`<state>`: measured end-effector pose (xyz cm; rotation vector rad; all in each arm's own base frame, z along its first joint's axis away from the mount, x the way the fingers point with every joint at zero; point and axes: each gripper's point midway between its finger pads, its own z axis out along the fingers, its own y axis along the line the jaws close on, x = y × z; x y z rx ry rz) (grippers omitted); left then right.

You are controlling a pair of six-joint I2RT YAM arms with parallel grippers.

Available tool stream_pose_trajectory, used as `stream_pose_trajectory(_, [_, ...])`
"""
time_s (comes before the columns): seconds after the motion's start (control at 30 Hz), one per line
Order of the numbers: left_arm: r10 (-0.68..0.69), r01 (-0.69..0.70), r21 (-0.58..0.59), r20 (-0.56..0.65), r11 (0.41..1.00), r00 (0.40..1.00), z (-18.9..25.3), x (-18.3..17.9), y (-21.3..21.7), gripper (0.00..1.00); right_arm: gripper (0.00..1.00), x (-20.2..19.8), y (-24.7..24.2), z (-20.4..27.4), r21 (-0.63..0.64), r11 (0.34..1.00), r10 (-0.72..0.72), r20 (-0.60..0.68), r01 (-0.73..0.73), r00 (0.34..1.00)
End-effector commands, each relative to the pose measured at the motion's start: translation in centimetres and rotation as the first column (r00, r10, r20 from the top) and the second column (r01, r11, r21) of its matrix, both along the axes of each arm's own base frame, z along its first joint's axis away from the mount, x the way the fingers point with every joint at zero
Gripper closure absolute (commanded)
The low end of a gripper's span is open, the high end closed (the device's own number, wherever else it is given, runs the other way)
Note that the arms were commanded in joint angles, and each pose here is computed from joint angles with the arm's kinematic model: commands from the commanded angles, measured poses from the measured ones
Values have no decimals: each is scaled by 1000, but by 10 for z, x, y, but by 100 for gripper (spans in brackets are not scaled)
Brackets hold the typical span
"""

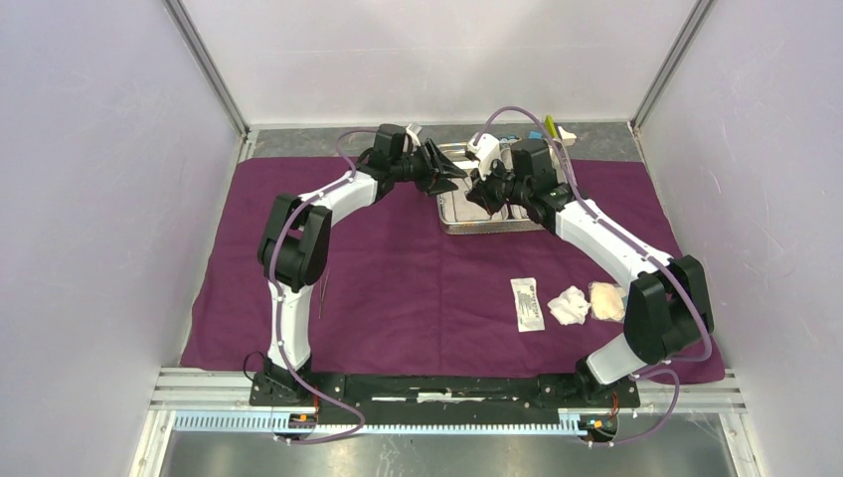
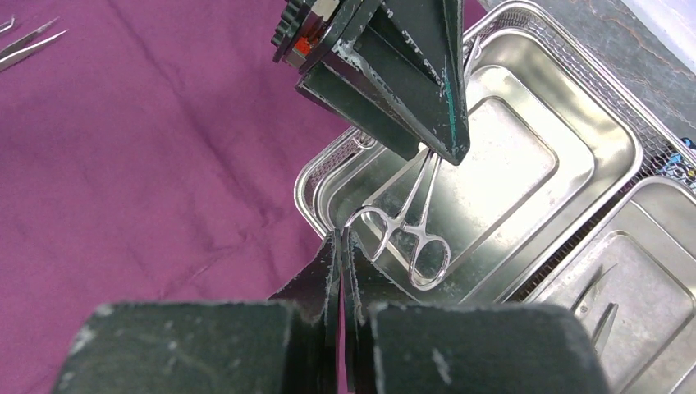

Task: Open and lay out the surgical kit
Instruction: Pick up the medical item from the container.

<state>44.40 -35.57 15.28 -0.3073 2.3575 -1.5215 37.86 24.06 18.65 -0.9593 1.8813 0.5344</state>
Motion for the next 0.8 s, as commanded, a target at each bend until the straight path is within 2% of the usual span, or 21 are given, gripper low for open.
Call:
stream_pose_trajectory(0.0, [15, -14, -46, 10, 999, 1000, 25, 5, -6, 46, 100, 6, 1, 3, -24, 1000, -12, 40, 13, 999])
stream_pose_trajectory(0.33, [4, -6, -74, -16, 997, 1000, 24, 1, -12, 64, 100, 5, 7, -7, -53, 999, -2, 24, 3, 1000])
stream_pose_trajectory(0.37, [3, -2, -90, 9, 996, 1000, 41, -1, -11, 66, 100, 4, 8, -8, -55, 998, -1, 21, 2, 1000])
stream_pose_trajectory(0.4, [3, -4, -79, -23, 997, 1000, 23, 1, -12, 68, 100, 4, 9, -9, -58, 998, 2, 21, -1, 1000])
stream_pose_trajectory(0.77, [-3, 0, -76, -40, 997, 999, 15, 1, -14, 84, 100, 0, 13, -5, -50, 999, 16, 24, -15, 1000])
